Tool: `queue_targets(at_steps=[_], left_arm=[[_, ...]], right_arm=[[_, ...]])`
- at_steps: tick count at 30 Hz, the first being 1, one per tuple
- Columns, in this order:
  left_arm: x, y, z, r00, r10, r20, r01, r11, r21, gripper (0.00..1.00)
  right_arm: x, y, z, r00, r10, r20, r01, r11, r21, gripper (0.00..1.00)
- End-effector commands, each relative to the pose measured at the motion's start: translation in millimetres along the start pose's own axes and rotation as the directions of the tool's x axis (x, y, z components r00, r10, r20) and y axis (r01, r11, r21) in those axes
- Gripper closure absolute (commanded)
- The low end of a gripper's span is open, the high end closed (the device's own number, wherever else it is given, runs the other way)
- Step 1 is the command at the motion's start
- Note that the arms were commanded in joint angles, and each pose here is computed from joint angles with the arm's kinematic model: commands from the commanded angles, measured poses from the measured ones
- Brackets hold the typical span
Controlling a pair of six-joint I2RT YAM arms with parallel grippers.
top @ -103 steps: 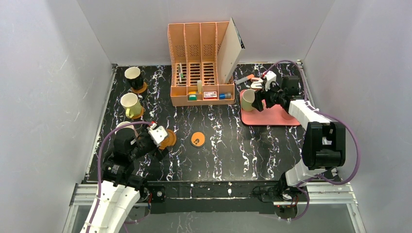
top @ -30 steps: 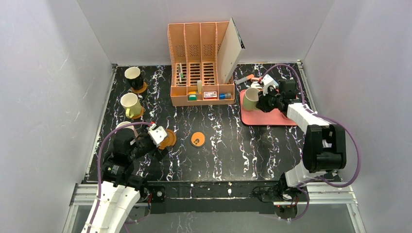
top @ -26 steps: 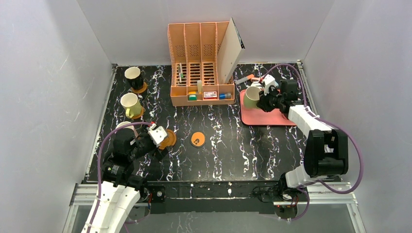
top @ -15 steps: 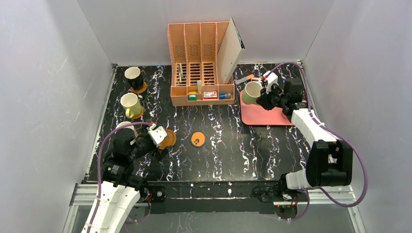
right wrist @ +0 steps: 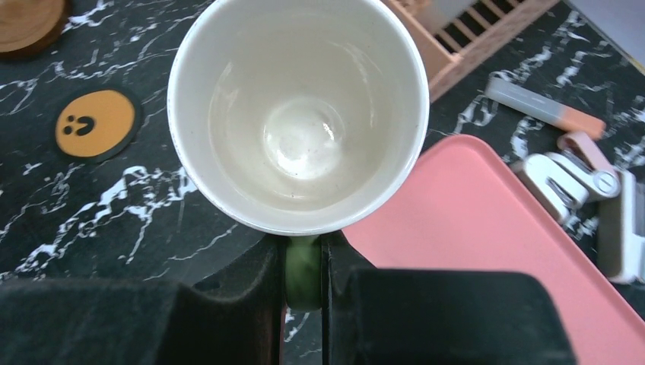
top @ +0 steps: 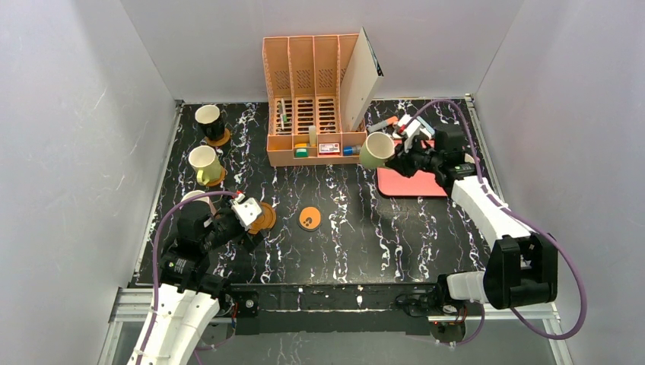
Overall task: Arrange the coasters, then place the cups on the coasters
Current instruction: Pick up the cup from the tray, then place the cup on the coaster.
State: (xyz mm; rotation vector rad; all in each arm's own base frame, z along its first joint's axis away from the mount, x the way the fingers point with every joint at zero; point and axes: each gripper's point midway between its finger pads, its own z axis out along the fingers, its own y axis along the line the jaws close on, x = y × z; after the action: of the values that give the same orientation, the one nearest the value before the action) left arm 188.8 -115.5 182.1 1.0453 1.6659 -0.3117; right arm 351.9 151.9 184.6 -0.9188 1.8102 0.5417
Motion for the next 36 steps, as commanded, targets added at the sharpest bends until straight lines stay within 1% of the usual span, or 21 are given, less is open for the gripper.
queue_targets(at_steps=[1, 8, 20, 27, 32, 34, 36], left_arm=[[4.1, -4.2, 0.4, 1.000, -0.008, -0.011, 0.008, 1.000, 0.022, 0.02], [5.1, -3.7, 0.7, 1.000, -0.009, -0.015, 0.009, 1.000, 0.020, 0.02], [5.5, -3.2, 1.2, 1.000, -0.006, -0.018, 0.007, 1.000, 0.021, 0.02], [4.4, -0.2, 4.2, 0.999, -0.024, -0.030, 0.025, 0.999, 0.023, 0.02], [4.2, 17.6, 9.5, 0.995, -0.085, -0.047, 0.082, 0.995, -0.057, 0.02], [4.8, 30.6, 12.0, 0.990, -0.133, -0.046, 0.126, 0.984, -0.128, 0.02], [6.3, 47.4, 12.0, 0.982, -0.185, -0.039, 0.172, 0.959, -0.226, 0.02]], right_arm=[[-35.4, 27.0, 10.2, 0.990, -0.116, 0.086, 0.123, 0.989, -0.086, 0.99], [-37.9, 59.0, 25.8, 0.991, -0.119, 0.065, 0.129, 0.974, -0.187, 0.99], [-48.8, 93.0, 29.6, 0.990, -0.101, 0.096, 0.124, 0.952, -0.279, 0.99], [-57.3, 127.4, 51.5, 0.986, -0.153, 0.068, 0.167, 0.931, -0.323, 0.99], [-66.8, 145.7, 68.5, 0.982, -0.185, 0.048, 0.189, 0.918, -0.348, 0.99], [-68.4, 150.7, 77.9, 0.980, -0.196, 0.034, 0.196, 0.916, -0.351, 0.99], [-70.3, 157.0, 87.7, 0.979, -0.201, 0.018, 0.194, 0.911, -0.363, 0.99]])
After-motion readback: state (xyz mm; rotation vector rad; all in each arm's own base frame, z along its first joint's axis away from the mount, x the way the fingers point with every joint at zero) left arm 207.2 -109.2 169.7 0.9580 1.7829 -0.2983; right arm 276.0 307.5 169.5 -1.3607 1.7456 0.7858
